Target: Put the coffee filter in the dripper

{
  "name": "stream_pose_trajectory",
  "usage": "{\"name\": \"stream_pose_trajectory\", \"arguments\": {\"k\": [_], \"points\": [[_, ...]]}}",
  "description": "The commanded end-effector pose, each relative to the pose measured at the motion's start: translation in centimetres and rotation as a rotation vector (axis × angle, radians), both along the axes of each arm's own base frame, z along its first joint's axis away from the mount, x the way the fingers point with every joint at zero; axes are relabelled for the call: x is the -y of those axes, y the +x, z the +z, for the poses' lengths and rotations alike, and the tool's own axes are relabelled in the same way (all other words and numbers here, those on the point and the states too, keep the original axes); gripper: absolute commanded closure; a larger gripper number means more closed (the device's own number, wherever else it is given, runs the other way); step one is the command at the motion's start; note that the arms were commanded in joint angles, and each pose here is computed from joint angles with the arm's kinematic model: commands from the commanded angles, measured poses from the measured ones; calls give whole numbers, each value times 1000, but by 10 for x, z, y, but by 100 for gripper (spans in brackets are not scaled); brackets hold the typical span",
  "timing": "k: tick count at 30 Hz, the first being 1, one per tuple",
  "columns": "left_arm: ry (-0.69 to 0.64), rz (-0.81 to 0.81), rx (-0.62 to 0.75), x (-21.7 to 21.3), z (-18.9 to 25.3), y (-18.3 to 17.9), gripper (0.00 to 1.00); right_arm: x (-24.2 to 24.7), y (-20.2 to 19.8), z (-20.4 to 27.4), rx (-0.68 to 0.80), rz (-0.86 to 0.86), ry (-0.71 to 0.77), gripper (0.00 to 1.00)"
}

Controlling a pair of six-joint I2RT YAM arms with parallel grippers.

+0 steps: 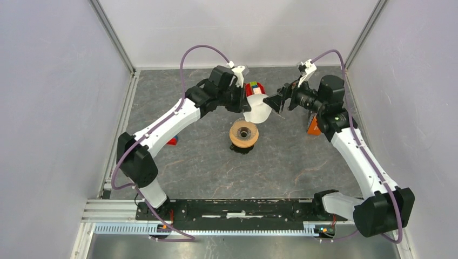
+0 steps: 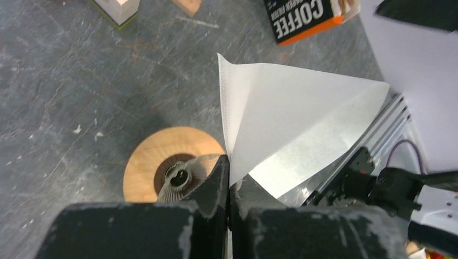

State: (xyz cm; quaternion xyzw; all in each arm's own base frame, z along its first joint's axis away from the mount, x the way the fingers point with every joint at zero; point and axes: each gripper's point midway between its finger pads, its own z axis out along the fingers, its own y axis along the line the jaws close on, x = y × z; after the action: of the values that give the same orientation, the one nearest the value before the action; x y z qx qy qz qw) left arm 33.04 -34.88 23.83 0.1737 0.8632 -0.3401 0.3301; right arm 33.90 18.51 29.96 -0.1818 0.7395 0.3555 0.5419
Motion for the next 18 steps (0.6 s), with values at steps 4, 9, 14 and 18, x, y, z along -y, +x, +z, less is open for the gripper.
{"name": "stream_pose_trajectory", "arguments": {"k": [4,9,14,18], "points": [[217,-205,57,-39,22,-40,98,-8,-30,34,170,162,-68,5],[369,-305,-56,-67,7,-69,98,-5,-31,25,169,145,-82,5],[392,-312,-67,-76,4,-76,98,-2,-29,14,160,123,-93,5],[379,-330,-111,-72,-4,-82,98,1,-30,6,151,115,-109,5]]}}
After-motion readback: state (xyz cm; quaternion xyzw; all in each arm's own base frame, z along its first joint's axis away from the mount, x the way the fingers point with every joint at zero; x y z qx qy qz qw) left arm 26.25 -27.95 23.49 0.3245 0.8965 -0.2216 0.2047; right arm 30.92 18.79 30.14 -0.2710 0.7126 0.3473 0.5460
